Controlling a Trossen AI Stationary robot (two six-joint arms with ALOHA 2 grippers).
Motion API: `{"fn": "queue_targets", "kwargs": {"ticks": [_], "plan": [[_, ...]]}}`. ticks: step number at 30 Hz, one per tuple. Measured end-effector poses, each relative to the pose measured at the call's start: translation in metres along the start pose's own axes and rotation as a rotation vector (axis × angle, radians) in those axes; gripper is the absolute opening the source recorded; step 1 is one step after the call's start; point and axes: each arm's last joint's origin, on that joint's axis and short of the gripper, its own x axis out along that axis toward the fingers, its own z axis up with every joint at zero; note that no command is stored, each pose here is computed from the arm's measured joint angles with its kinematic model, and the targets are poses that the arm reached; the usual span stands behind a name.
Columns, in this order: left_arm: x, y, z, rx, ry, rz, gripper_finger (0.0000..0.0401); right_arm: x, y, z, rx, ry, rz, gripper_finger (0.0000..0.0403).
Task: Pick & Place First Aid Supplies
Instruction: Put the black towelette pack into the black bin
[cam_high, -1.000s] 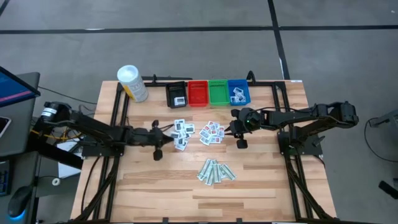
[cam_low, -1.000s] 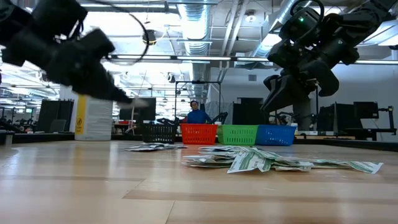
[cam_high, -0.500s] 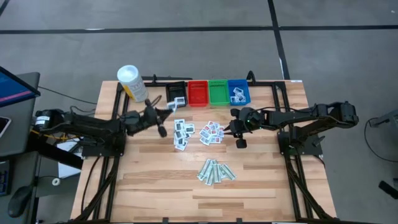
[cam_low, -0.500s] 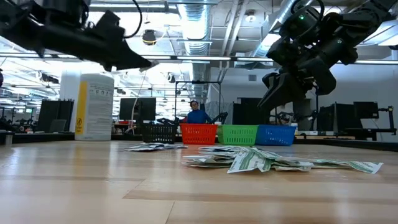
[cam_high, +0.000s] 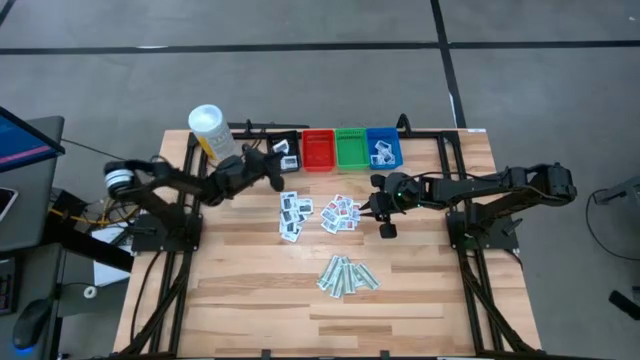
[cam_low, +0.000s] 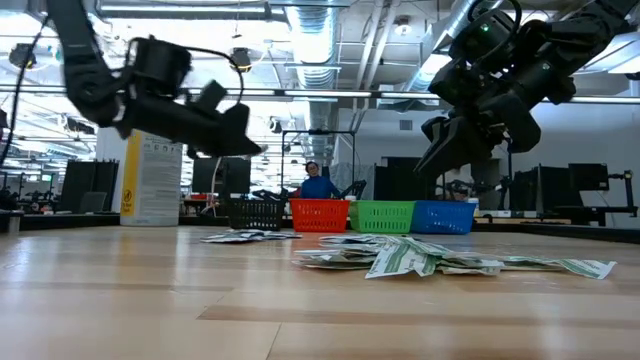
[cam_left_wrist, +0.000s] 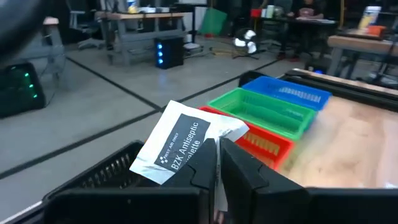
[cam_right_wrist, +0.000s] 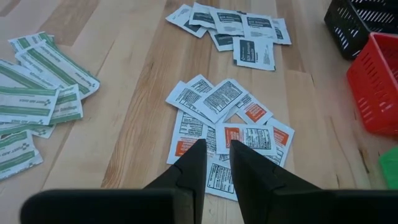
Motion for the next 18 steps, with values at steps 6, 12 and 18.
{"fn": "queue_targets", "kwargs": {"ticks": [6, 12, 18], "plan": [[0.025, -0.001, 0.001, 0.048, 0.006, 0.021, 0.0021, 0.000, 0.000, 0.000, 0.001, 0.002, 0.000, 0.0065], [0.030, 0.012, -0.008, 0.011, 0.075, 0.086, 0.0021, 0.000, 0.000, -0.001, 0.002, 0.011, 0.003, 0.0065], [0.030, 0.013, -0.014, 0.006, 0.126, 0.042, 0.0021, 0.000, 0.000, -0.001, -0.012, 0.011, 0.002, 0.0065]]}}
